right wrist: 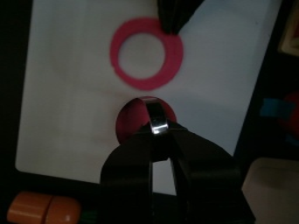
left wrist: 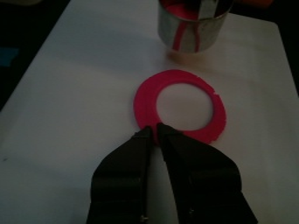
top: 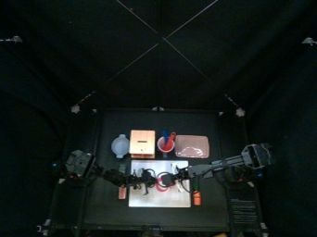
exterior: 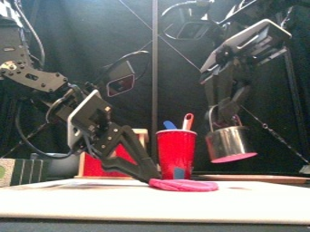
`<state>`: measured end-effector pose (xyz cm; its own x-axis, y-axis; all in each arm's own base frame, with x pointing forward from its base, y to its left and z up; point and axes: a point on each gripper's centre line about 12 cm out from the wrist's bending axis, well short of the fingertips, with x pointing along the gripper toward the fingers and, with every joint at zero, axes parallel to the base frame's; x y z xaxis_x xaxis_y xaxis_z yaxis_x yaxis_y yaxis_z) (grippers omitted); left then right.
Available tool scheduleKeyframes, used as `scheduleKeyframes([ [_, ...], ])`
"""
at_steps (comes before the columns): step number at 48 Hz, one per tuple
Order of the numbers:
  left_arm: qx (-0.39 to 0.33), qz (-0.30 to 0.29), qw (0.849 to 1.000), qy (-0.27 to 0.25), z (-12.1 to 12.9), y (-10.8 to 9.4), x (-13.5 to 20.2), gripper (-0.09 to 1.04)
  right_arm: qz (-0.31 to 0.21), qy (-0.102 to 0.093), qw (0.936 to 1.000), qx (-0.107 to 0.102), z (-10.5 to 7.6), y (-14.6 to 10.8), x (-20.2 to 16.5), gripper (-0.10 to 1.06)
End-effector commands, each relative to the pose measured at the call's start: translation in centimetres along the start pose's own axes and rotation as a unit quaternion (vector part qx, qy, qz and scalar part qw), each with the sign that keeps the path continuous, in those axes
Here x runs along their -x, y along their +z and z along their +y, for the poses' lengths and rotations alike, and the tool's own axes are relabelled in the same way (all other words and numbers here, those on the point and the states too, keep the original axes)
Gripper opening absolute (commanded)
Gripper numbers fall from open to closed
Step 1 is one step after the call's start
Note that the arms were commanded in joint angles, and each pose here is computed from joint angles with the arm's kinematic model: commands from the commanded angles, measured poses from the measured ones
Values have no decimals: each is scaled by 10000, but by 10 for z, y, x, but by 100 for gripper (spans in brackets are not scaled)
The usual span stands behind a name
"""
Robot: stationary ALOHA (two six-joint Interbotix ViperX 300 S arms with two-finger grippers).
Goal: Get the cutter from the drawer then cut the dough then place the extra dough in the bowl
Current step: Place the extra dough in the bowl
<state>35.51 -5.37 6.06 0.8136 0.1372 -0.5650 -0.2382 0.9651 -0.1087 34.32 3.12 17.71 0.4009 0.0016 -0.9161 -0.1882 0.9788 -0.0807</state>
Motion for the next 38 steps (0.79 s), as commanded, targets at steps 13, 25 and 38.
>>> scheduleKeyframes([
  [13, 227, -409, 9989, -35, 8, 28, 24, 57, -204, -67, 9988, -436, -18, -14, 3, 43],
  [25, 219, -456, 9987, -63, 6, 32, 23, 58, -213, 16, 9983, -541, -15, -14, 2, 52],
  [38, 196, -454, 9988, -40, 6, 31, 19, 60, -379, 138, 9967, -701, -12, -7, 8, 73],
])
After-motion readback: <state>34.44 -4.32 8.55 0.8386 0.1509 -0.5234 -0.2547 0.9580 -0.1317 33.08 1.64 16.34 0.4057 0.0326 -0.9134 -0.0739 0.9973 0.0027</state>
